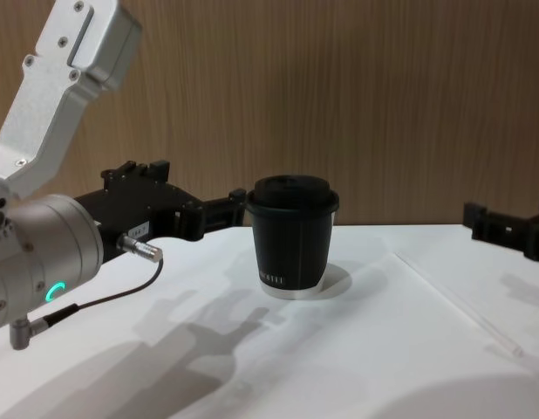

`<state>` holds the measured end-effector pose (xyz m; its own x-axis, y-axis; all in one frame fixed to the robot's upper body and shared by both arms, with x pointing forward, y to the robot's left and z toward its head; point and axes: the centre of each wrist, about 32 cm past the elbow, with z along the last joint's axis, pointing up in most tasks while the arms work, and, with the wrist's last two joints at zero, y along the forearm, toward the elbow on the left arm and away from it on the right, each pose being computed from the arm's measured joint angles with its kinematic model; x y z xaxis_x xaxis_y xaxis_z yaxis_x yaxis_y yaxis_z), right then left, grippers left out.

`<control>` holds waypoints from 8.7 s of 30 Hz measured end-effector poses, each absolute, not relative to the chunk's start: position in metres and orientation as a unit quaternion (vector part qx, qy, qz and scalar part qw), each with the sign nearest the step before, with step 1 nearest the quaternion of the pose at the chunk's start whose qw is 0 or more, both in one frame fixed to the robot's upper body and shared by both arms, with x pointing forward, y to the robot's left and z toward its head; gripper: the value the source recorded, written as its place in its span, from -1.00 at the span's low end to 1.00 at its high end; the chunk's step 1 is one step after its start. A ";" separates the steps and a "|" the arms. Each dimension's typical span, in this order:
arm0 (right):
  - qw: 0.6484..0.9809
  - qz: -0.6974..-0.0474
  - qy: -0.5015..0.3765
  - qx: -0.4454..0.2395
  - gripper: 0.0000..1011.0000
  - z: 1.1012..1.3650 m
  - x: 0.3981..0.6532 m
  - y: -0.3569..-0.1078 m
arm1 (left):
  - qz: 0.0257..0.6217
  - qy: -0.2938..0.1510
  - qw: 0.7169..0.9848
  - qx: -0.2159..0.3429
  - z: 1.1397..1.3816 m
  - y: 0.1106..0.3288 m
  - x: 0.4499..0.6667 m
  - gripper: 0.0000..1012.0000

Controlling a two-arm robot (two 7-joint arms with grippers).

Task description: Pick up the straw with one hand, pass it to the other hand, and insert it into the cup.

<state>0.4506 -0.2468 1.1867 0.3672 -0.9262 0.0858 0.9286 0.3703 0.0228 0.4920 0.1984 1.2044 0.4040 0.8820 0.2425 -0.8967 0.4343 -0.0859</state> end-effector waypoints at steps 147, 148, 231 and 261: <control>0.814 -0.555 -0.162 -0.051 -0.99 1.168 0.487 -0.274 | 0.531 -0.126 0.837 0.029 1.204 0.198 0.492 0.98; 0.814 -0.554 -0.167 -0.048 -0.99 1.169 0.487 -0.275 | 0.531 -0.126 0.837 0.029 1.204 0.198 0.492 0.98; 0.832 -0.406 -0.366 0.091 -0.99 1.198 0.513 -0.299 | 0.283 0.018 0.939 -0.193 1.277 0.179 0.526 0.98; 0.832 -0.406 -0.367 0.091 -0.99 1.198 0.513 -0.298 | 0.193 0.145 0.936 -0.257 1.283 0.139 0.564 0.98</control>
